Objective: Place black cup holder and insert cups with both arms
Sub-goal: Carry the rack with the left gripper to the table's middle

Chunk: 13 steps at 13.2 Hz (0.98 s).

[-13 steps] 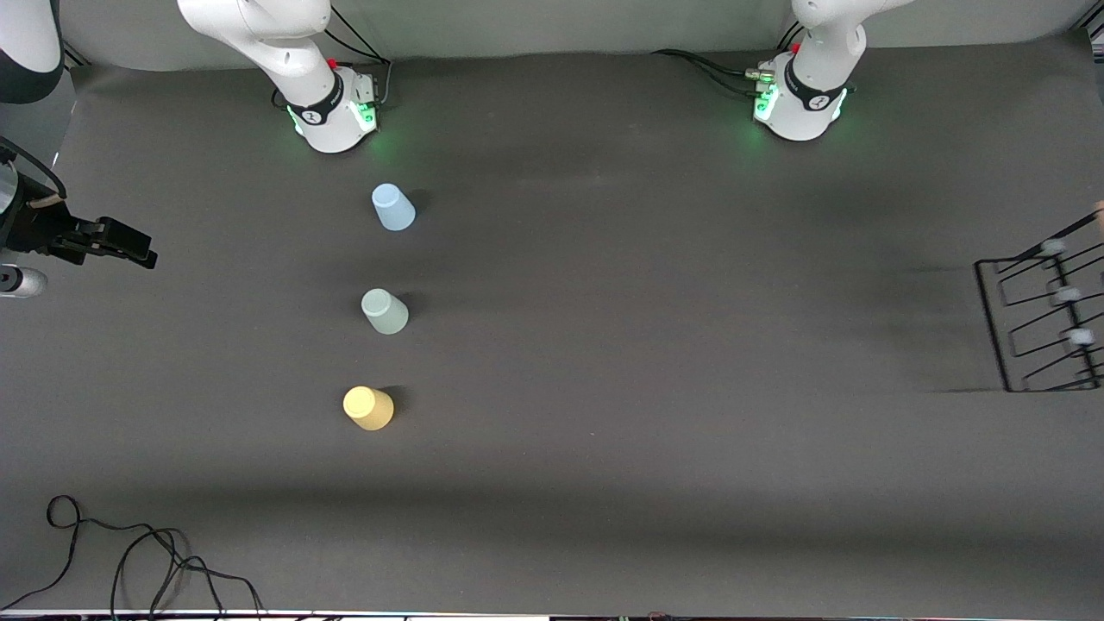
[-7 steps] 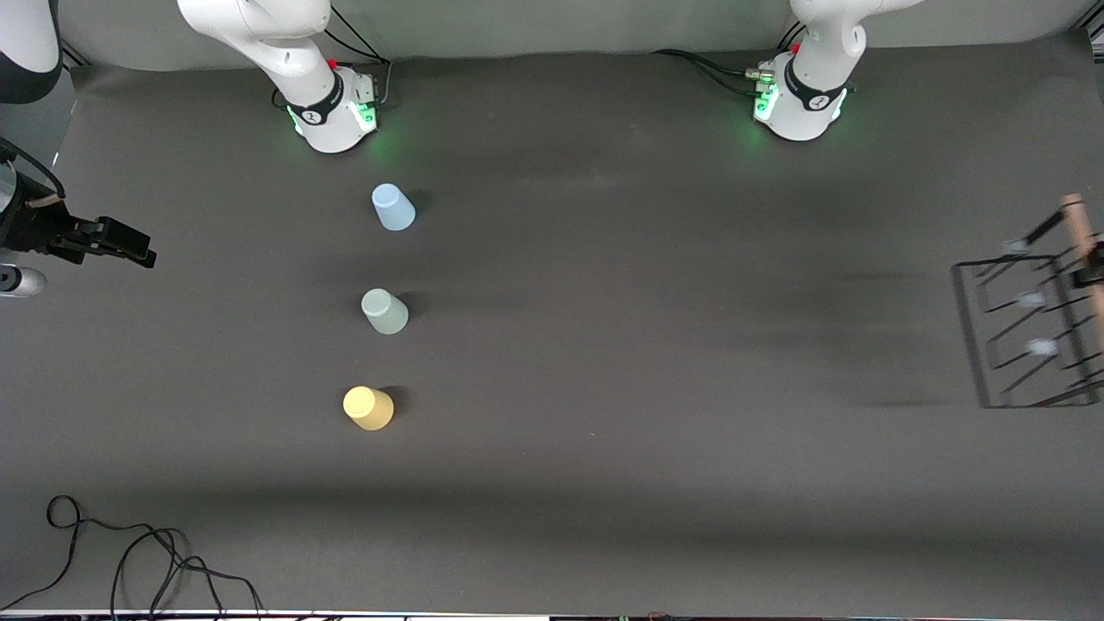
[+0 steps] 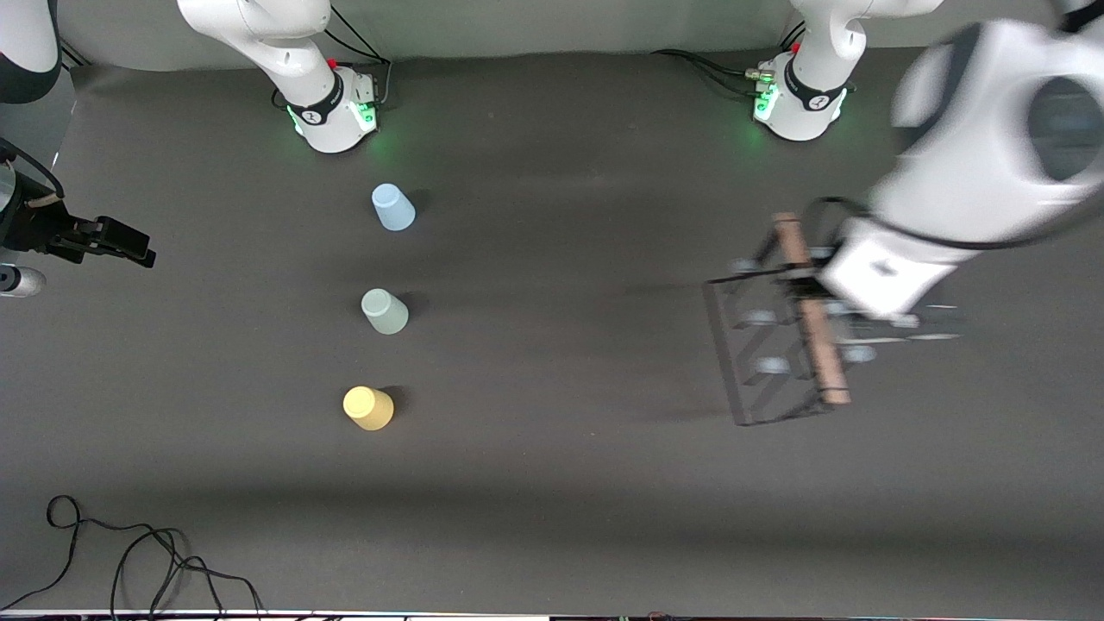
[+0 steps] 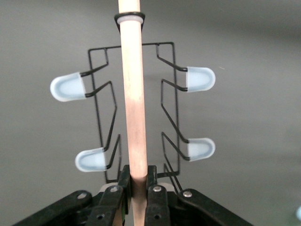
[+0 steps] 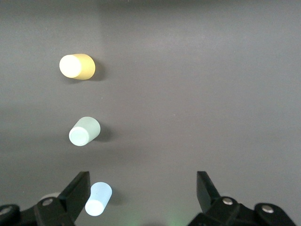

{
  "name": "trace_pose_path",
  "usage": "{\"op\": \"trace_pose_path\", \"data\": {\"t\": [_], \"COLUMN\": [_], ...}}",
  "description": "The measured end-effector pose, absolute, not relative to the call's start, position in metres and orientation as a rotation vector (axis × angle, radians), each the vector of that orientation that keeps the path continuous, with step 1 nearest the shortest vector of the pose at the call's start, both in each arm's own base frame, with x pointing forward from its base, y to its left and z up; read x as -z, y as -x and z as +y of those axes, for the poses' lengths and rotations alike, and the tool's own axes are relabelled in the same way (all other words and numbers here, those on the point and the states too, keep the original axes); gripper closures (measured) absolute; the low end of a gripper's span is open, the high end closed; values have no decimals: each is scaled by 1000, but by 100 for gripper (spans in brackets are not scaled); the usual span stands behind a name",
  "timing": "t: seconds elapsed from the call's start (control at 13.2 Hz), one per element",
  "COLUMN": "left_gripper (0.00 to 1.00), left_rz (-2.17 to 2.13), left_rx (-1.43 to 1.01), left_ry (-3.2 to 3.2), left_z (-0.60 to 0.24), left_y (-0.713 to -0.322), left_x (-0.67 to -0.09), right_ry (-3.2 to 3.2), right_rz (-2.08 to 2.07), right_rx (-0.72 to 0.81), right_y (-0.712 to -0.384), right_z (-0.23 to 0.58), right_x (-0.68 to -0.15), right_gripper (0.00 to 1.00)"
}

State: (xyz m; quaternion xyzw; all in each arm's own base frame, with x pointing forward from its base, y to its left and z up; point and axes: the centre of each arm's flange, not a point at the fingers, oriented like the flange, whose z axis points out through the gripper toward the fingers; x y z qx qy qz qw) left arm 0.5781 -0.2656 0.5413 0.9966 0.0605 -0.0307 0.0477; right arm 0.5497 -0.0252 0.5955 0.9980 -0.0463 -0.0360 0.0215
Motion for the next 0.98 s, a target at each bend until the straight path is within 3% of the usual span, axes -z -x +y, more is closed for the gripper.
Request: {"op": "trace_pose_path", "data": {"t": [0.23,0.45,0.98], "left_gripper": [84,84,84], "left_rz": [199,150,61], "left_rx": [71,66,87], "left_ry": [-3019,-3008,-3062], "left_z": [-411,-494,-529], "left_y": [-522,-472,-458], "left_x": [-505,-482,-435], "right_ry": [-3093,-3093,-3093], "right_rz": [-145,-145,-145], "right_rx": [115,116,116], "right_y": [-549,-549,-549], "right_z": [-26,-26,-26], "right_x": [-595,-595,-595], "right_gripper": [0,0,0]}}
